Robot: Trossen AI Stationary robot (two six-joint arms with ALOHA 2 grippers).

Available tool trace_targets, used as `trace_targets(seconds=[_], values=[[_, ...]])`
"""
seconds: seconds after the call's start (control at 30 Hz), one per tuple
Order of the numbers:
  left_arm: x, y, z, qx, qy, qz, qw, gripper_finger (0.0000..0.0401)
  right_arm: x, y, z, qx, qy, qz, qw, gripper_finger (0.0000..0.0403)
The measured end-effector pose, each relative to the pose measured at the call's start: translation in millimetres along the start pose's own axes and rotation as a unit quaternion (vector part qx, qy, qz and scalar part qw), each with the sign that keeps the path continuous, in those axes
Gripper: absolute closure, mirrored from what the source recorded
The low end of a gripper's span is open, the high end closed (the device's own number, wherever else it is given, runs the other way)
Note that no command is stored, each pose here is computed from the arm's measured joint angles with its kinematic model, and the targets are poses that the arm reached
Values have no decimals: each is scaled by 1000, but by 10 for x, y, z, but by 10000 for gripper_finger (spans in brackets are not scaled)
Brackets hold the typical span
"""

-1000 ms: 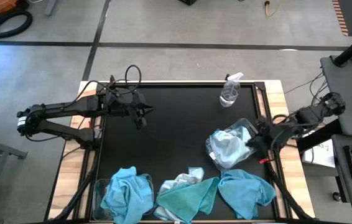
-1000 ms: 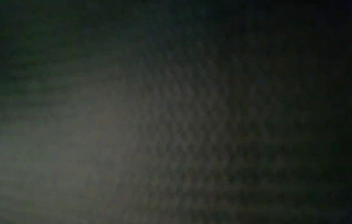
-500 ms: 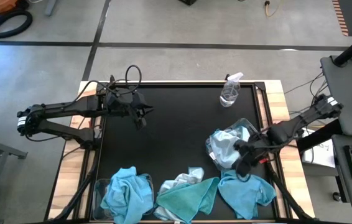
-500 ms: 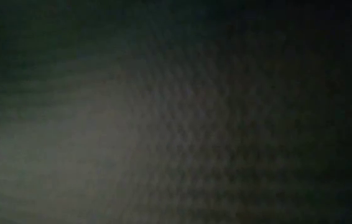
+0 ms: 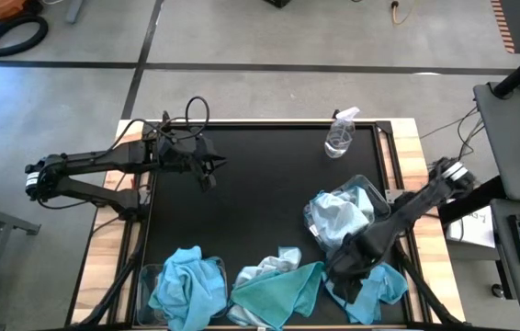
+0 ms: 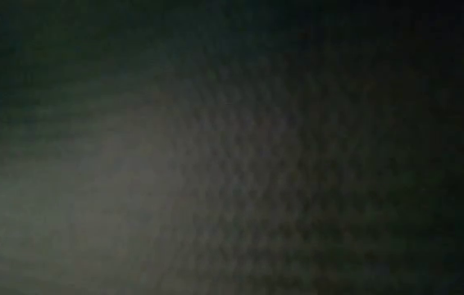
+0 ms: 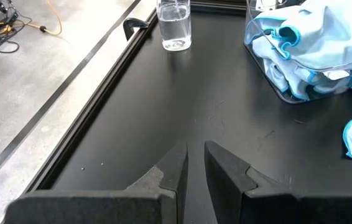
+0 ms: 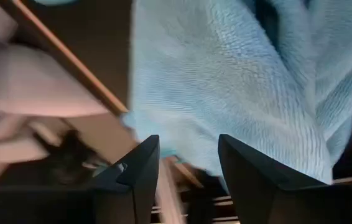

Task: Sort microfiber towel by color & place in baskets
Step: Put the blue towel into the bottom transparent bin

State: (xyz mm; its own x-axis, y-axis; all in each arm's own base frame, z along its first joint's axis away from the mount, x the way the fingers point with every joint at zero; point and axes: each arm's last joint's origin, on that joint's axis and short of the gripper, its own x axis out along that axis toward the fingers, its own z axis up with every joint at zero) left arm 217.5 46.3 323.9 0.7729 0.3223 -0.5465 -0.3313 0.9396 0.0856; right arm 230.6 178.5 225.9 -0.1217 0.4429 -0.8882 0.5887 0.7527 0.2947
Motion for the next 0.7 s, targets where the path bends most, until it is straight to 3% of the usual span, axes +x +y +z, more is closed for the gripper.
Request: trace_targets(seconds=[0.13, 0.33, 0.5, 0.7], values=[[0, -1, 0, -1, 0, -1, 1000, 362, 259, 19, 70, -30, 34, -87, 995, 243], [0, -8, 0, -7, 0, -13, 1000, 362, 533, -100, 154, -55, 102, -206, 972, 243], [0, -11, 0, -7, 0, -17, 1000, 362, 701, -111, 237, -80, 118, -220, 965, 243], [0, -11, 0, -7, 0, -17, 1000, 362, 811, -63, 313, -108, 108, -196, 969, 243]])
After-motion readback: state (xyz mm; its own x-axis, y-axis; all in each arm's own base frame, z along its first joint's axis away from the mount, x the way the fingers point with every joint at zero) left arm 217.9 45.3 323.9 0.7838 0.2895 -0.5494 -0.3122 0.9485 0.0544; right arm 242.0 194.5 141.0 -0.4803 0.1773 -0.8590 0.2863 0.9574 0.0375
